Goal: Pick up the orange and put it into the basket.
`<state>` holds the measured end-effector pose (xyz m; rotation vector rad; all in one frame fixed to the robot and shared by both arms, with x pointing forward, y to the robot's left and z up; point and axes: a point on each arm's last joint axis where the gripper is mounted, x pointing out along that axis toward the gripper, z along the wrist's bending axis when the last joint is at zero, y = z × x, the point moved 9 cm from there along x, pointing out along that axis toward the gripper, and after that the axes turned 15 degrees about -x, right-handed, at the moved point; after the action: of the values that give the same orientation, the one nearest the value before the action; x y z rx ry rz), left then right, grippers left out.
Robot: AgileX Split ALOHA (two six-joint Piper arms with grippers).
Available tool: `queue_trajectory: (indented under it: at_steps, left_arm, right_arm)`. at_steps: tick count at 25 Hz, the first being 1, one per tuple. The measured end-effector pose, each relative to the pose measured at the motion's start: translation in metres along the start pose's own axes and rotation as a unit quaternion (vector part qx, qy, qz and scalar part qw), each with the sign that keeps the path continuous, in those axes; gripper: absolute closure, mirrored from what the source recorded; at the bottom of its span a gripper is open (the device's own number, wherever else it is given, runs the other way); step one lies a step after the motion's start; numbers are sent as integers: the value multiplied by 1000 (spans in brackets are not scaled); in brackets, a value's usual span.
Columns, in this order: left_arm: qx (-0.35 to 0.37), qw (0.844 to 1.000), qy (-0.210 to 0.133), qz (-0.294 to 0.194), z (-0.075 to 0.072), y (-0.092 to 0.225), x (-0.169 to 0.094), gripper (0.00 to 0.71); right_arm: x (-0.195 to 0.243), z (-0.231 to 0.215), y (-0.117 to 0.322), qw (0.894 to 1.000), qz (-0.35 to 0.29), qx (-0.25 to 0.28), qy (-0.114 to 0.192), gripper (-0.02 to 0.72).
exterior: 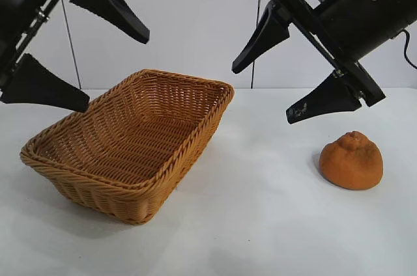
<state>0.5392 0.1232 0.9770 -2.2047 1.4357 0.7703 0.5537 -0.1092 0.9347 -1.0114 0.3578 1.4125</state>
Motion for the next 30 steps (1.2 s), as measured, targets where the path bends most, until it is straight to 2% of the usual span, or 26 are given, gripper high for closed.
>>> queue_trajectory:
  at_steps: [3,7,10,13,14,17,19,25,30]
  left_arm:
    - [-28,1000,-12,3,-1,8,-16,17]
    - [-82,994,-72,6,6,32,-28,17]
    - [-127,983,-133,-11,20,45,-26,17]
    - [-162,968,-184,-54,38,43,-19,17]
    - [-162,968,-184,-54,38,43,-19,17]
    - [-204,952,-202,-102,49,29,-10,17]
    - [-240,939,-214,-124,62,16,9,17]
    - [-312,918,-207,-130,82,2,53,17]
    - [-341,902,-227,-136,109,-4,81,17]
  right_arm:
    - [0,0,0,1000,0,0,0,93]
    - [0,0,0,1000,0,0,0,93]
    - [0,0,0,1000,0,0,0,93]
    - [0,0,0,1000,0,0,0,93]
    - [0,0,0,1000,0,0,0,93]
    - [0,0,0,1000,0,0,0,93]
    - [0,0,0,1000,0,1,0,93]
    - [0,0,0,1000,0,7,0,93]
    - [0,0,0,1000,0,10,0,93]
